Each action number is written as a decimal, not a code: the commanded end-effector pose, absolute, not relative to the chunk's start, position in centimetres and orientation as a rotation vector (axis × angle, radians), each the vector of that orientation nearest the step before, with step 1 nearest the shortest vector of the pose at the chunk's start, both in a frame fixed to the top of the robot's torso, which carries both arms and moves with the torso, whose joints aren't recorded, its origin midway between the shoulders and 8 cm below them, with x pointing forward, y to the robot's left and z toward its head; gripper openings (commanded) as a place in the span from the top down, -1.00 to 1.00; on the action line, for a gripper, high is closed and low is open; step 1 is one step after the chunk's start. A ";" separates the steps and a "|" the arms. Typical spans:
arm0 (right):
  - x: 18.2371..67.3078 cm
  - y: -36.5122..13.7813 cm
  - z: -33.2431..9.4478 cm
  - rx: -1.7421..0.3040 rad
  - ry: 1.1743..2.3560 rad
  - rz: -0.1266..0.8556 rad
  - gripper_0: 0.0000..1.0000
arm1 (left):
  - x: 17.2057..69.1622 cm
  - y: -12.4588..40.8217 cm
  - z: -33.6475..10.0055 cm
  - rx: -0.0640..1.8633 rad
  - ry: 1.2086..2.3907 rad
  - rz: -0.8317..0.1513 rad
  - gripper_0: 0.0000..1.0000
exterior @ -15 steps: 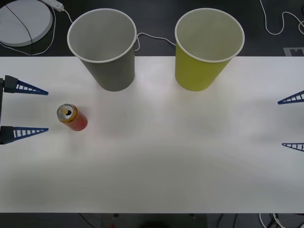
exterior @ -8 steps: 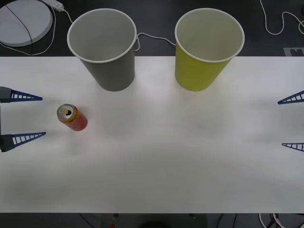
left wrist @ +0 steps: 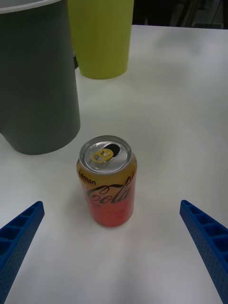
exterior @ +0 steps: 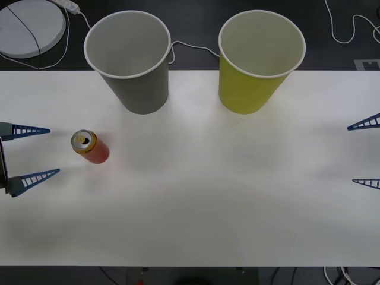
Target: Put the can into the green bin and the plastic bottle into the gray bin
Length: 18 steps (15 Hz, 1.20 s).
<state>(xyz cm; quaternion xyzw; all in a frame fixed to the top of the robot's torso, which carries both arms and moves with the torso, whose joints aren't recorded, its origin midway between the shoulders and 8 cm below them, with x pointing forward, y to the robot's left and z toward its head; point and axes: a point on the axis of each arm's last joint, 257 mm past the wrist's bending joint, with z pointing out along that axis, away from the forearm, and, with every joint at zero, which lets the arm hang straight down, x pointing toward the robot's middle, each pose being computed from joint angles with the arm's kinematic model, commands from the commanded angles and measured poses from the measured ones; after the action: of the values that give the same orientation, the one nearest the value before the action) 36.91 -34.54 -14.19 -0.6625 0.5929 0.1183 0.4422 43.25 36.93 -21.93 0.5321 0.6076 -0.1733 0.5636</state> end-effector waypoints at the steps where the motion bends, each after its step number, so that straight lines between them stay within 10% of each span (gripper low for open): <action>1: 36.9 -34.5 -14.2 -1.644 1.471 0.293 -1.00 | 43.7 37.2 -23.1 1.209 1.424 -0.387 -1.00; 18: 36.9 -34.5 -14.2 -1.644 1.471 0.293 -1.00 | 46.6 33.5 -27.4 1.020 1.424 -0.371 -1.00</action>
<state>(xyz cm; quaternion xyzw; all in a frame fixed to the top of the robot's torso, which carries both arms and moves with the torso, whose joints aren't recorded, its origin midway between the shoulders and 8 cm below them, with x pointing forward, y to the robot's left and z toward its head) 36.91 -34.54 -14.19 -0.6625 0.5929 0.1183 0.4422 46.50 33.80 -27.28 0.4453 0.6209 -0.1612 0.6247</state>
